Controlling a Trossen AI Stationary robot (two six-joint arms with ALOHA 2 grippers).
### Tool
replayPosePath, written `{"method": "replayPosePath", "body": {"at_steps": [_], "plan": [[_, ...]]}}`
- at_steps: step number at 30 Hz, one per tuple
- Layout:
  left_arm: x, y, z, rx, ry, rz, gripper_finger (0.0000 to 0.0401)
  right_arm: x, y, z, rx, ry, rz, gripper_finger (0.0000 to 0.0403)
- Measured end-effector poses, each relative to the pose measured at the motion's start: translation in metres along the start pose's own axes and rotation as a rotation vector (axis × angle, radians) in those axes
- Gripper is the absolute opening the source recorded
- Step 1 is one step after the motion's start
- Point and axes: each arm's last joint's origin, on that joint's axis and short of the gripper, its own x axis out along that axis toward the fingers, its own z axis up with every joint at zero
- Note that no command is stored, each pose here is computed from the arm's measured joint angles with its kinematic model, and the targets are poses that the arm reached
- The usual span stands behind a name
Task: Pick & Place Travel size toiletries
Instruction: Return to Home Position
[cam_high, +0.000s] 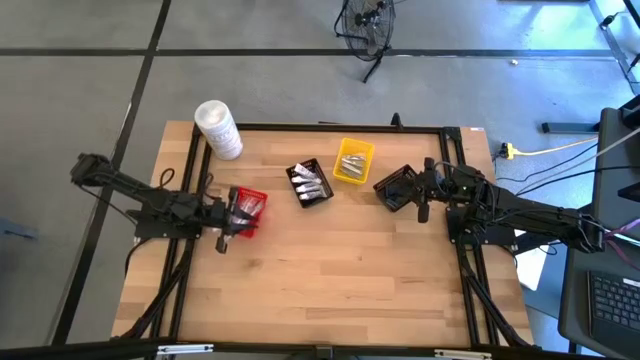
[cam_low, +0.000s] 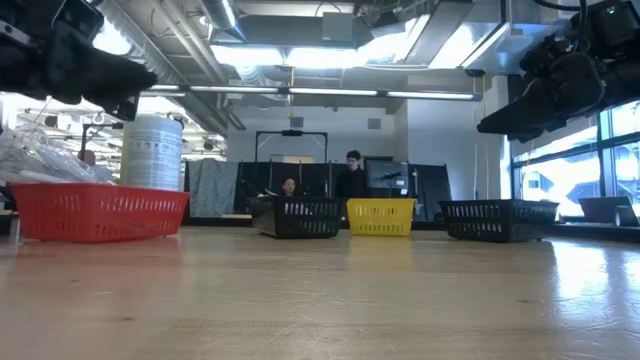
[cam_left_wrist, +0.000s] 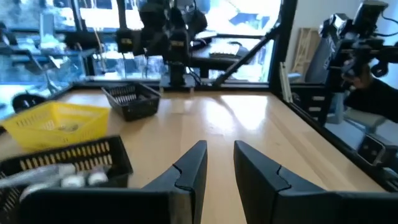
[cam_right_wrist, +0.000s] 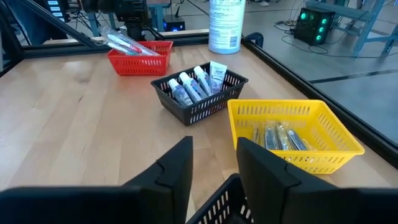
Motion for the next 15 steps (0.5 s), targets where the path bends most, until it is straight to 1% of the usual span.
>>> {"method": "replayPosePath", "body": {"at_steps": [3,6,10,15], "plan": [[0.000,0.001,0.003,0.021,-0.023,0.004,0.0075,0.000,0.000,0.002,-0.036,-0.021,-0.002,0.0134],[-0.001,0.003,0.002,0.005,-0.010,0.019,0.0075,-0.003,0.000,0.006,-0.058,-0.067,-0.005,0.0140],[-0.001,0.004,0.000,-0.010,0.006,0.028,0.0075,-0.009,0.001,0.005,-0.080,-0.072,-0.003,0.0146],[-0.001,0.004,0.000,-0.009,0.004,0.027,0.0075,-0.017,0.003,0.008,-0.096,-0.136,0.037,0.0153]]}}
